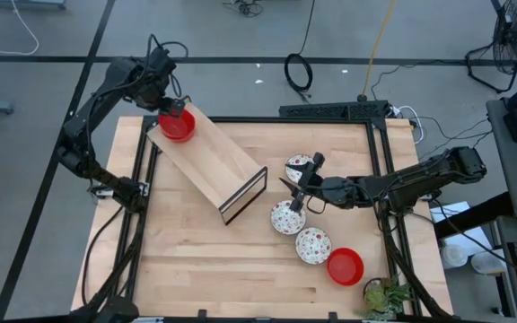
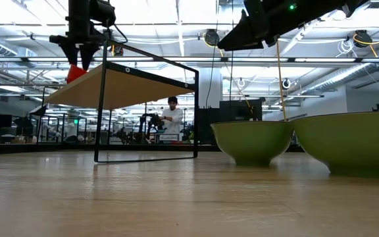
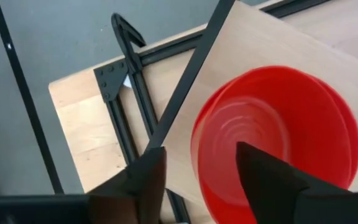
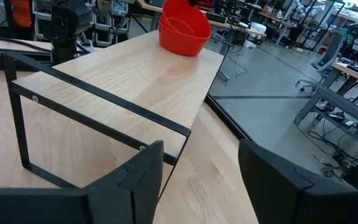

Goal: Pick & Place Mini bowls
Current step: Stack the top red bowl on the red bowl on the shelf

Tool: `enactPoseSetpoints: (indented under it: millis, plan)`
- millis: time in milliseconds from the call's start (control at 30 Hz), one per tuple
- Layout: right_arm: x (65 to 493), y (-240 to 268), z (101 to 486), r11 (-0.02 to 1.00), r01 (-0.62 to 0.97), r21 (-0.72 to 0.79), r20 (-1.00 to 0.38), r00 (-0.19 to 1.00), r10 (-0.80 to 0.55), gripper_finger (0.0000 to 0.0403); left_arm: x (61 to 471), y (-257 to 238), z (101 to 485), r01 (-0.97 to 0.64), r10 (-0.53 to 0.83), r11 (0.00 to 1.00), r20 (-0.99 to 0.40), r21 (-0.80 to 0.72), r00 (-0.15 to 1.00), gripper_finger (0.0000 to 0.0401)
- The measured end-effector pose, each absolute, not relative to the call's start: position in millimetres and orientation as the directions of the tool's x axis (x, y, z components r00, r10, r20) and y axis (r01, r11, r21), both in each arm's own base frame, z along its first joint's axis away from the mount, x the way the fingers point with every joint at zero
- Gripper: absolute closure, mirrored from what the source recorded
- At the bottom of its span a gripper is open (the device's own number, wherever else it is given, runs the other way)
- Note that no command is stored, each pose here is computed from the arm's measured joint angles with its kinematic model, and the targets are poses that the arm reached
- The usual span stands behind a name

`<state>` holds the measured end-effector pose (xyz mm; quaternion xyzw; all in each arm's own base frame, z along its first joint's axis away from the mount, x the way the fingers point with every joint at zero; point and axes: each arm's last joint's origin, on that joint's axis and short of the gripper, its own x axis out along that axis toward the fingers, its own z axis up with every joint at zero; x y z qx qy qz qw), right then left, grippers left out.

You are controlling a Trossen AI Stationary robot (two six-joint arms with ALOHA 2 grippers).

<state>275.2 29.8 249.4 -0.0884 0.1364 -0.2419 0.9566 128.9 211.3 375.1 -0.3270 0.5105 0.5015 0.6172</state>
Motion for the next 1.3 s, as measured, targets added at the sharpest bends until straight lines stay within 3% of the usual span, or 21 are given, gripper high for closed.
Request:
enactPoseSetpoints:
  millis: [200,400,467,600,700,1133,1300]
  plan:
    - [275.2,29.8,249.3,0.867,0.439,-0.235,-0.218,0.846,-0.487,0.021,129.8,209.4,376.1,-0.942,0.26,0.329,-0.965,0.059,0.031,0.0175]
    - [275.0,29.8,248.7,0.867,0.438,-0.236,-0.223,0.844,-0.487,0.021,125.5,199.6,390.8,-0.931,0.329,0.366,-0.933,-0.014,0.143,0.0195]
    - [274.8,29.7,247.9,0.869,0.442,-0.222,-0.23,0.842,-0.487,0.0211,120.8,194.9,397.4,-0.933,0.364,0.359,-0.917,-0.024,0.163,0.0226]
    - [274.4,29.9,246.8,0.87,0.442,-0.219,-0.24,0.84,-0.487,0.0211,109.0,181.0,403.9,-0.932,0.328,0.355,-0.924,-0.074,0.198,0.033]
    - [274.1,31.9,246.8,0.873,0.436,-0.219,-0.24,0.843,-0.481,0.0211,104.8,170.3,398.6,-0.937,0.3,0.347,-0.942,-0.042,0.153,0.0388]
    - [274.2,39.2,250.1,0.884,0.418,-0.209,-0.212,0.863,-0.458,0.0211,106.1,163.7,358.4,-0.932,0.275,0.361,-0.959,0.032,0.073,0.0393]
    - [274.3,39.3,250.4,0.884,0.419,-0.208,-0.209,0.864,-0.458,0.0211,105.4,162.4,368.2,-0.929,0.305,0.37,-0.947,0.023,0.098,0.0394]
